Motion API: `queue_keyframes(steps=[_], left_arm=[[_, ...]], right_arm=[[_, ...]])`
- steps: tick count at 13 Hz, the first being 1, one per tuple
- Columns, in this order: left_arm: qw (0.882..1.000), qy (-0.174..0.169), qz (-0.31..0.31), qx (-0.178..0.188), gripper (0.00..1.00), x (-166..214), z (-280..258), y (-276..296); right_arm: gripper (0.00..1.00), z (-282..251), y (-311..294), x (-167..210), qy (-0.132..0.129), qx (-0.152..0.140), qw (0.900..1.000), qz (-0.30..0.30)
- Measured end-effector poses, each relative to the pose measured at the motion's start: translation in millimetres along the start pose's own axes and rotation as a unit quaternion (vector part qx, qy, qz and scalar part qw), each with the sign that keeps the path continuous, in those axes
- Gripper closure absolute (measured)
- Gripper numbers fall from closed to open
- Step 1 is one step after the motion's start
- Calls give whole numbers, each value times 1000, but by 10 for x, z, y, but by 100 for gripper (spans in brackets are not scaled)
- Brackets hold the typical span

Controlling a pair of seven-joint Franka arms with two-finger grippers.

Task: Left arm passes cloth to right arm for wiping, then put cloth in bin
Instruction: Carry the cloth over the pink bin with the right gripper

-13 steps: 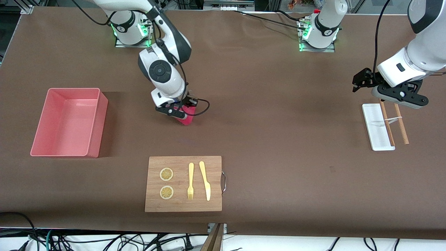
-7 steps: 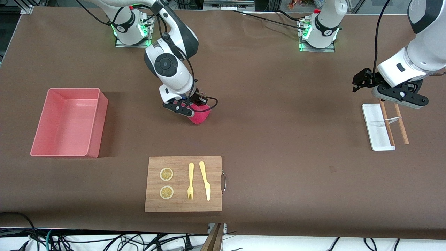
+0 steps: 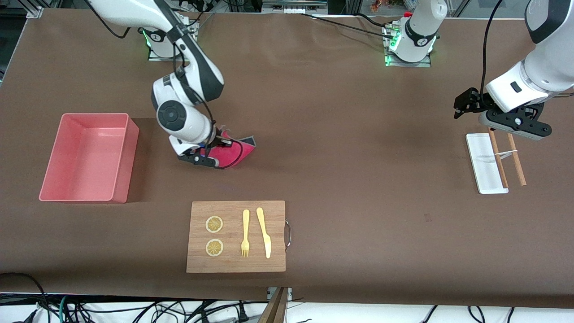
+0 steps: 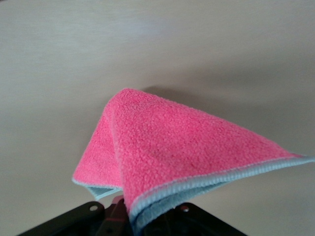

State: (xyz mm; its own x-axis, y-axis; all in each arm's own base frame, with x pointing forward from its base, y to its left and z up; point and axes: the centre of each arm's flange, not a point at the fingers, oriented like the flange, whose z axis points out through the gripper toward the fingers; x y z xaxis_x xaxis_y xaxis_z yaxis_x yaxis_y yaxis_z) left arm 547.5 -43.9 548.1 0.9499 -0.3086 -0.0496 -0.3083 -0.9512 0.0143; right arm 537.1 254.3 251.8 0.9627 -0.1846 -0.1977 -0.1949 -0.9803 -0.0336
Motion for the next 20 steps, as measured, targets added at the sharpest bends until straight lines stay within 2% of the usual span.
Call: queue_keyframes(steps=[6,11,14,18,20], left_arm=[[1000,-1,1,0,0,2,6,8],[1000,-3,7,-1,0,45,45,66],[1000,-5,8,-1,0,62,67,77],[1000,-3,7,-1,0,129,82,51],[1000,-1,7,-1,0,181,79,36]], right_arm=[[98,69,1367,572,-5,-14,995,-103],[98,-161,1981,769,12,-15,984,-175],[98,-476,2130,765,27,-39,977,-206],[98,-1236,2210,582,21,-68,971,-228],[98,-1662,2365,458,22,-68,967,-245]])
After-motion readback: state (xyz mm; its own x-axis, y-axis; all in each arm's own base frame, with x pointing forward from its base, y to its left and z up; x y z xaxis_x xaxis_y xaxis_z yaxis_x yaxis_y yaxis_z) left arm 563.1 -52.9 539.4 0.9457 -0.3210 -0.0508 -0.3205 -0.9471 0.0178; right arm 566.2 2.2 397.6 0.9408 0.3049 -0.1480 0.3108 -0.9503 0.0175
